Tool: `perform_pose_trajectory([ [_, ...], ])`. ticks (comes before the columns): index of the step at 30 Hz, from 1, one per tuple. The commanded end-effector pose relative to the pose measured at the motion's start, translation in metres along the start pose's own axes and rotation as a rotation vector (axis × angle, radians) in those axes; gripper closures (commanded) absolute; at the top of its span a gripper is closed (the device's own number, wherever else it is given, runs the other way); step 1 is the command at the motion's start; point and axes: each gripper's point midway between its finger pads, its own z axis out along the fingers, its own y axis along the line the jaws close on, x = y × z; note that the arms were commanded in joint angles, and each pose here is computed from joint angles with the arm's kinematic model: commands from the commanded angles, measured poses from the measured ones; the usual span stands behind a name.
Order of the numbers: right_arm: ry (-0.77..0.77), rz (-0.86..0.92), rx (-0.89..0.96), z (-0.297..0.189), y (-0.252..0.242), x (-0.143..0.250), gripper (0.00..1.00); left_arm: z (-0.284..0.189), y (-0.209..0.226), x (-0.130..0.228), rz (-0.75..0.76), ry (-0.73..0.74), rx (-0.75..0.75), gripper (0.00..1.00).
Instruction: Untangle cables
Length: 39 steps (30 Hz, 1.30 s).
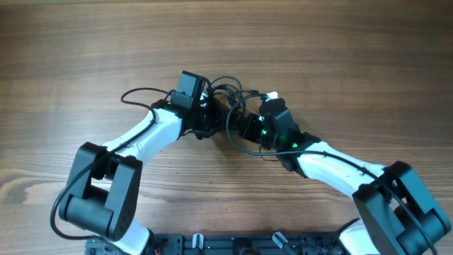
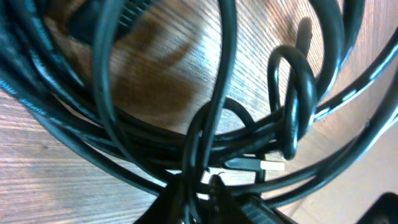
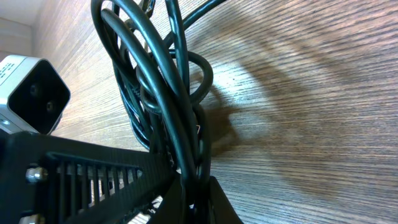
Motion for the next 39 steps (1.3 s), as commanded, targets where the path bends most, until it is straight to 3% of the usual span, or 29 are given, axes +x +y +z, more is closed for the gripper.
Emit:
perform_pose_trajectory([
  [1, 0.026, 0.002, -0.015, 0.002, 0.002, 0.005, 0.96, -0.002, -0.004, -0.008, 0.012, -0.044, 0.001, 0.93],
  [11, 0.14, 0.016, -0.038, 0.001, 0.002, 0.027, 0.96, -0.003, -0.003, -0.018, 0.017, -0.097, -0.01, 0.96],
  [20, 0.233, 0.057, 0.099, -0.005, -0.03, 0.051, 0.96, -0.017, -0.002, -0.047, -0.025, -0.148, 0.036, 0.96],
  [31, 0.164, 0.02, 0.147, -0.003, -0.039, 0.039, 0.96, -0.041, 0.0, -0.062, -0.057, -0.058, 0.166, 0.96],
  [39, 0.147, -0.011, 0.132, -0.002, -0.036, 0.035, 0.96, -0.04, 0.013, -0.068, -0.079, -0.102, 0.104, 0.96],
])
